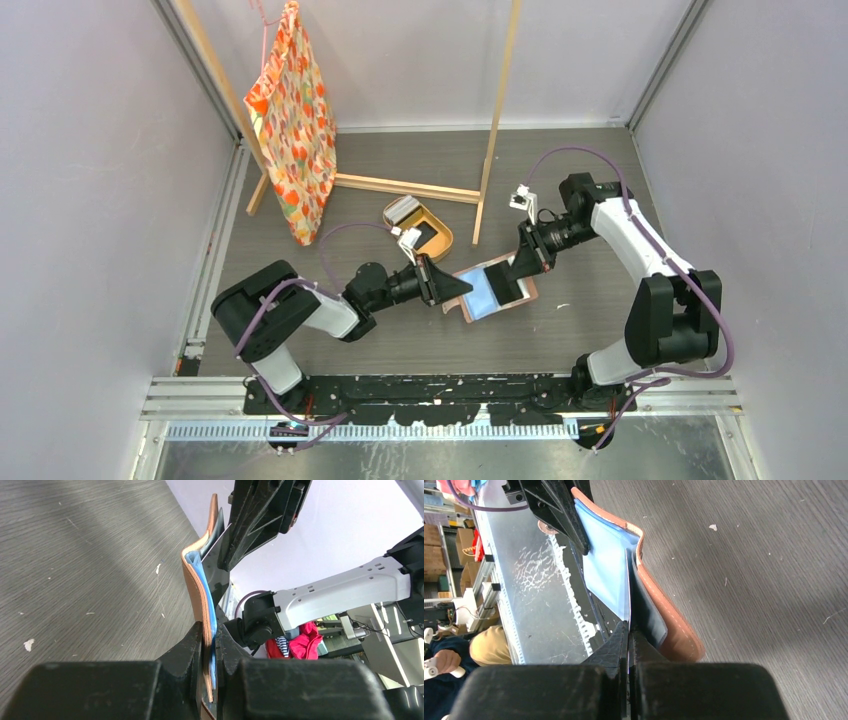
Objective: Put the credit cards into the card holder
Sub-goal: Insert the credit card into the card holder.
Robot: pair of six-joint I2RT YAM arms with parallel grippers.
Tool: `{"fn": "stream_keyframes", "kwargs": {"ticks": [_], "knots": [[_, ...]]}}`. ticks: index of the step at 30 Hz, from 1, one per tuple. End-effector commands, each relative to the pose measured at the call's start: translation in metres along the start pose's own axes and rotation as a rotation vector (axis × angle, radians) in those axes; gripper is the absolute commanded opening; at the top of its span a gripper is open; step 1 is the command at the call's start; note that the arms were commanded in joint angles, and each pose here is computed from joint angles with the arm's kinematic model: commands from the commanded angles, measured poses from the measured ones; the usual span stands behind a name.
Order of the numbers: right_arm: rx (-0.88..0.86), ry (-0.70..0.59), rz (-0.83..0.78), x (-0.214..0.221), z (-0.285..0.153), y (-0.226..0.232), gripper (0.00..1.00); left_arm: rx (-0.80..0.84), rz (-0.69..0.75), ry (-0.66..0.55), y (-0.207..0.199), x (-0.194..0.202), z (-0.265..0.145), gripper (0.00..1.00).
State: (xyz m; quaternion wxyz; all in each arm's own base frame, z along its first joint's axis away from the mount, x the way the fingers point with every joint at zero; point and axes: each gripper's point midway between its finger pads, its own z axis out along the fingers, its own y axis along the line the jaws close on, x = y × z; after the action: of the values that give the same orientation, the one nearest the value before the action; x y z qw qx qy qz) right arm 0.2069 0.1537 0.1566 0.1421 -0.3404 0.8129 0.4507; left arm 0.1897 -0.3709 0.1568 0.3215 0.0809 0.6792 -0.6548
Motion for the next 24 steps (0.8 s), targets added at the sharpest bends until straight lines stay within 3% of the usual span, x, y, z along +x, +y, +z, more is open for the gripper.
{"fn": "stream_keyframes", "kwargs": {"ticks": [1, 24], "knots": [[-0.015, -0.057, -0.057, -0.012, -0.003, 0.009, 0.01, 0.136, 0.076, -0.093, -0.041, -0.027, -0.002, 0.0], [-0.093, -0.138, -0.242, -0.015, -0.019, 0.049, 0.01, 0.295, 0.104, 0.014, -0.083, -0.019, 0.005, 0.0]]}}
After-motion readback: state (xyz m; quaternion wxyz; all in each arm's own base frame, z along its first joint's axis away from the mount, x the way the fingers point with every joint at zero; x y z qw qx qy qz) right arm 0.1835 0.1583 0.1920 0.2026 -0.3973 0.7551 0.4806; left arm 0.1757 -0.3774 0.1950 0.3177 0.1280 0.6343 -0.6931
